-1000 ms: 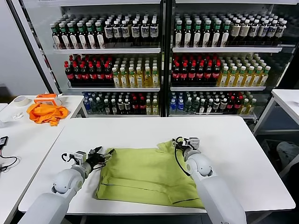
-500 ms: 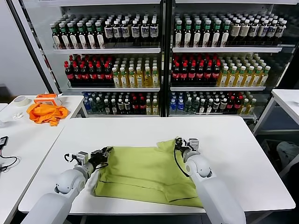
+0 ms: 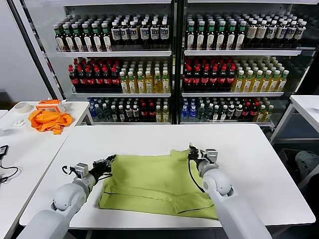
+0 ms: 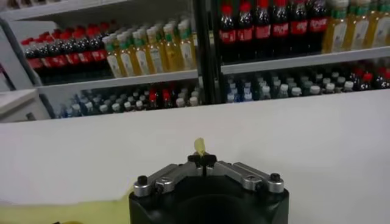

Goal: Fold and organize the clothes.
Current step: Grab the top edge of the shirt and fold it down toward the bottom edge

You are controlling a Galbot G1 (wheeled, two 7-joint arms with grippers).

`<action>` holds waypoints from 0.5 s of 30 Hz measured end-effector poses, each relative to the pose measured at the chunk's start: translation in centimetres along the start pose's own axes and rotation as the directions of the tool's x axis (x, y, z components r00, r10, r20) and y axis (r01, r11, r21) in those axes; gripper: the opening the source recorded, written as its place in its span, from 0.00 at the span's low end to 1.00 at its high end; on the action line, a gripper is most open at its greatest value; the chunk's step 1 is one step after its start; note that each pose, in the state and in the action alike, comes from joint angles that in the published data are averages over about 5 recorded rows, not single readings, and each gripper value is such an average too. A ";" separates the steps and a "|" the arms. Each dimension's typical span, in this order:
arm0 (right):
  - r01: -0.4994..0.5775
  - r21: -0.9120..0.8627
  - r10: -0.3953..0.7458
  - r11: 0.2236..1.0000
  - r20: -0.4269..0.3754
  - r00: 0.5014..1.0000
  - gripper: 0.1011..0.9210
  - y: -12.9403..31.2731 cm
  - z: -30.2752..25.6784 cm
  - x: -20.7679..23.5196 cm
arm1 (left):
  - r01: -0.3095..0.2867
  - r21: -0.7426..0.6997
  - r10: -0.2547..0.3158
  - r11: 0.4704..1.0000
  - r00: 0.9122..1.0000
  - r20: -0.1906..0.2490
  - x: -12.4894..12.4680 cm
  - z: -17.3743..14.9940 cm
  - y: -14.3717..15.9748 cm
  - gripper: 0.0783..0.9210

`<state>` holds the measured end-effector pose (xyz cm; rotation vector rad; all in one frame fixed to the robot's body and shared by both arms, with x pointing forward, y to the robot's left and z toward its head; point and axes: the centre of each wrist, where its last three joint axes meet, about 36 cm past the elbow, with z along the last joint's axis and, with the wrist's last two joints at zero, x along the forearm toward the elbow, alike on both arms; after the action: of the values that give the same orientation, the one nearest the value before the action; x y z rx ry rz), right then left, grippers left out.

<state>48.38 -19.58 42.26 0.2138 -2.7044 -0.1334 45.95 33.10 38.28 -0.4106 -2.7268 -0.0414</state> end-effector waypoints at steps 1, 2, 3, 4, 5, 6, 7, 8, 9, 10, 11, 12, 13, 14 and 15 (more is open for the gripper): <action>0.002 0.001 -0.002 1.000 -0.001 1.000 0.00 -0.1 0.2 0.6 | -0.002 -0.001 0.002 1.000 1.000 0.005 0.5 0.1 -0.1 0.01; 0.003 0.002 -0.003 1.000 -0.001 1.000 0.00 -0.3 0.5 1.2 | -0.004 -0.002 0.004 1.000 1.000 0.009 0.9 0.2 -0.3 0.01; 0.005 0.004 -0.005 1.000 -0.002 1.000 0.00 -0.4 0.7 1.9 | -0.007 -0.003 0.007 1.000 1.000 0.012 1.3 0.3 -0.4 0.01; 0.006 0.005 -0.006 1.000 -0.003 1.000 0.00 -0.5 1.0 2.5 | -0.009 -0.003 0.009 1.000 1.000 0.015 1.7 0.4 -0.5 0.01; 0.008 0.006 -0.008 1.000 -0.004 1.000 0.00 -0.6 1.2 3.1 | -0.011 -0.003 0.011 1.000 1.000 0.017 2.2 0.6 -0.6 0.01; 0.010 0.008 -0.010 1.000 -0.004 1.000 0.00 -0.6 1.4 3.7 | -0.013 -0.004 0.013 1.000 1.000 0.018 2.5 0.7 -0.6 0.01; 0.012 0.010 -0.012 1.000 -0.003 1.000 0.00 -0.6 1.6 4.2 | -0.014 -0.005 0.015 1.000 1.000 0.019 2.9 0.9 -0.7 0.01; 0.014 0.013 -0.014 1.000 -0.003 1.000 0.00 -0.6 1.9 4.8 | -0.015 -0.007 0.016 1.000 1.000 0.018 3.3 1.0 -0.7 0.01; 0.015 0.017 -0.015 1.000 -0.003 1.000 0.00 -0.6 2.2 5.3 | -0.016 -0.009 0.016 1.000 1.000 0.016 3.6 1.3 -0.7 0.01; 0.016 0.020 -0.016 1.000 -0.002 1.000 0.00 -0.6 2.4 5.8 | -0.018 -0.011 0.018 1.000 1.000 0.014 3.9 1.5 -0.8 0.01; 0.017 0.023 -0.017 1.000 -0.002 1.000 0.00 -0.6 2.7 6.2 | -0.019 -0.014 0.019 1.000 1.000 0.012 4.1 1.7 -0.9 0.01; 0.016 0.025 -0.016 1.000 -0.001 1.000 0.00 -0.5 2.9 6.7 | -0.021 -0.016 0.021 1.000 1.000 0.011 4.4 1.9 -1.0 0.01; 0.016 0.027 -0.016 0.999 -0.001 1.000 0.00 -0.5 3.1 7.1 | -0.022 -0.017 0.023 1.000 1.000 0.011 4.6 2.0 -1.2 0.01; 0.016 0.029 -0.016 0.999 0.000 1.000 0.00 -0.5 3.3 7.5 | -0.024 -0.019 0.024 1.000 1.000 0.011 4.8 2.0 -1.2 0.01; 0.017 0.031 -0.017 0.999 0.001 1.000 0.00 -0.5 3.5 7.9 | -0.025 -0.019 0.025 0.999 1.000 0.011 5.0 2.1 -1.3 0.01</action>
<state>39.90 -21.23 42.24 0.2458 -2.7078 -0.0972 40.42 33.42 38.22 -0.4517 -2.7337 -0.0590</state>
